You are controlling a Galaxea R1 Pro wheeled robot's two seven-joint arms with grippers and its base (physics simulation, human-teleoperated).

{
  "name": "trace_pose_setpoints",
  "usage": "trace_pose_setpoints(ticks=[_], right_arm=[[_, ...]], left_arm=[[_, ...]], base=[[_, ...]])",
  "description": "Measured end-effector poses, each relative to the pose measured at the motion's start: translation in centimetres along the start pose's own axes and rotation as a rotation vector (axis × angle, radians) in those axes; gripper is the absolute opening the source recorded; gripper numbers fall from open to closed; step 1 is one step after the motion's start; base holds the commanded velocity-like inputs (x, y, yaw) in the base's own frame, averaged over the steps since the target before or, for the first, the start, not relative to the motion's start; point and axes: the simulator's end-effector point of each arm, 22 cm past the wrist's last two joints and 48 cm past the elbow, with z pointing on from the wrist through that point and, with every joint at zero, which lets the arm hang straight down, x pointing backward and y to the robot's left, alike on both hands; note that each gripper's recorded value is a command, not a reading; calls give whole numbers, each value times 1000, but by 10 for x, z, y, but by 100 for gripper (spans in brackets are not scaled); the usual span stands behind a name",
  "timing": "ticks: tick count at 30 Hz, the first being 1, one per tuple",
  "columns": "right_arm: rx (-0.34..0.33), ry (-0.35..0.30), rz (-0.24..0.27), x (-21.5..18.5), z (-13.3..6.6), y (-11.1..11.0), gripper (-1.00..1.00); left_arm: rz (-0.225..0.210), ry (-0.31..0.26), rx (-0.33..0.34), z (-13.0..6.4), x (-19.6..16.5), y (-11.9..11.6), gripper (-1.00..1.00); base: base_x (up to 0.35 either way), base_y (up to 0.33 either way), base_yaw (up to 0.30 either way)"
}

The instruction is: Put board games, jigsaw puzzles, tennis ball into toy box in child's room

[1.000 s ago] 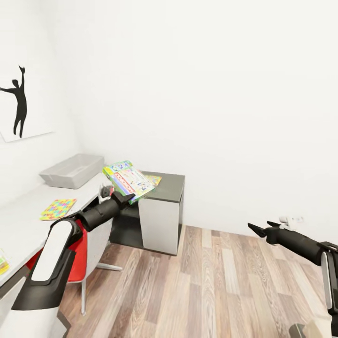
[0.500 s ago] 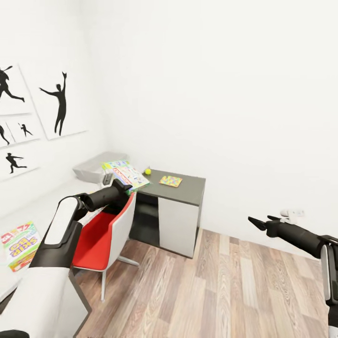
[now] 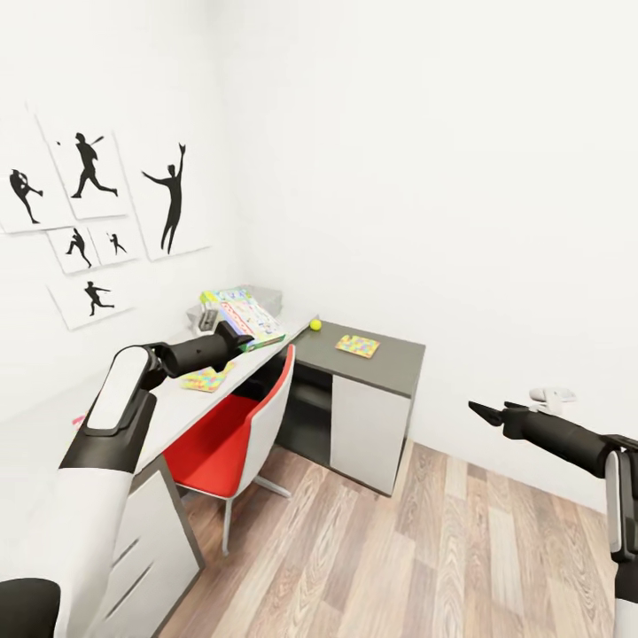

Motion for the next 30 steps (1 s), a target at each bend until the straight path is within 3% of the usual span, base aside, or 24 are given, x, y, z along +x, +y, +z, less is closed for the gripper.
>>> trace_pose_setpoints(ticks=[11,30], right_arm=[[0,0,-3,-9,-7,3,100],[13,-10,-22,-29,-22,1,100]], left_arm=[[-26,14,2,-6,5,-4,-100],[-22,25,-16,-12,5,-15,-100]], base=[[0,0,20],[0,0,0]])
